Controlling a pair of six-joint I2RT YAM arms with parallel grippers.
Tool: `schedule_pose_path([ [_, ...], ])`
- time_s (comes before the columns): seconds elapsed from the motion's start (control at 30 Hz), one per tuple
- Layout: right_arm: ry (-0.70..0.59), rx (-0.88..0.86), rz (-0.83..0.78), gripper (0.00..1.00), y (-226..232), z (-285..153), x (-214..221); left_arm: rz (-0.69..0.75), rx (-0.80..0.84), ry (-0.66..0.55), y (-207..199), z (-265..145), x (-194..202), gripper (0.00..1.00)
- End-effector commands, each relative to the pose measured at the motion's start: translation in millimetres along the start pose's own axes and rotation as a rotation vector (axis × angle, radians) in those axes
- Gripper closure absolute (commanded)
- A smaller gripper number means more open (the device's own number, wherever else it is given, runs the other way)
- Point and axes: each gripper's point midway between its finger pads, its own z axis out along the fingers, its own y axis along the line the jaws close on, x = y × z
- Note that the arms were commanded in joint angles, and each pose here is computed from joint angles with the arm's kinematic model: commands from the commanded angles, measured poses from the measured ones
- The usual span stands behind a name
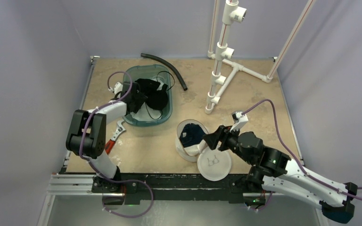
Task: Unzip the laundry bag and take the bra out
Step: Adjust the bra in the bin.
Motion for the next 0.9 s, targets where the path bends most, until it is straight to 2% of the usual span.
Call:
schedule_pose_path([
  [0.0, 0.008, -0.003, 0.001, 0.34, 1.2, 3.1, 3.6, -0.037, 0.122, -0.039, -26.7, 1.4, -13.4, 0.49],
  [0.1, 0.012, 0.002, -0.003, 0.34, 0.5, 4.5, 5.0, -0.025, 0.119, -0.051, -26.6, -1.2, -17.0, 0.47],
  [0.23, 0.014, 0.005, -0.010, 0.34, 0.0, 5.4, 5.5, 0.005, 0.065, -0.071, -19.9, -14.0, -25.6, 0.30],
  [0.3, 0.014, 0.006, -0.011, 0.34, 0.1, 6.0, 5.5, 0.021, 0.059, -0.097, -18.6, -22.9, -32.4, 0.29],
  [0.43, 0.018, 0.008, -0.015, 0.34, -0.5, 7.4, 7.0, 0.055, 0.105, -0.133, -32.4, -34.1, -45.0, 0.32],
  [0.7, 0.019, 0.009, -0.011, 0.34, -0.7, 6.7, 7.1, 0.058, 0.162, -0.054, -45.0, -12.8, -37.7, 0.51],
  [0.87, 0.018, 0.012, -0.010, 0.34, -1.5, 6.7, 7.1, 0.036, 0.166, -0.024, -42.6, 2.9, -30.8, 0.51],
])
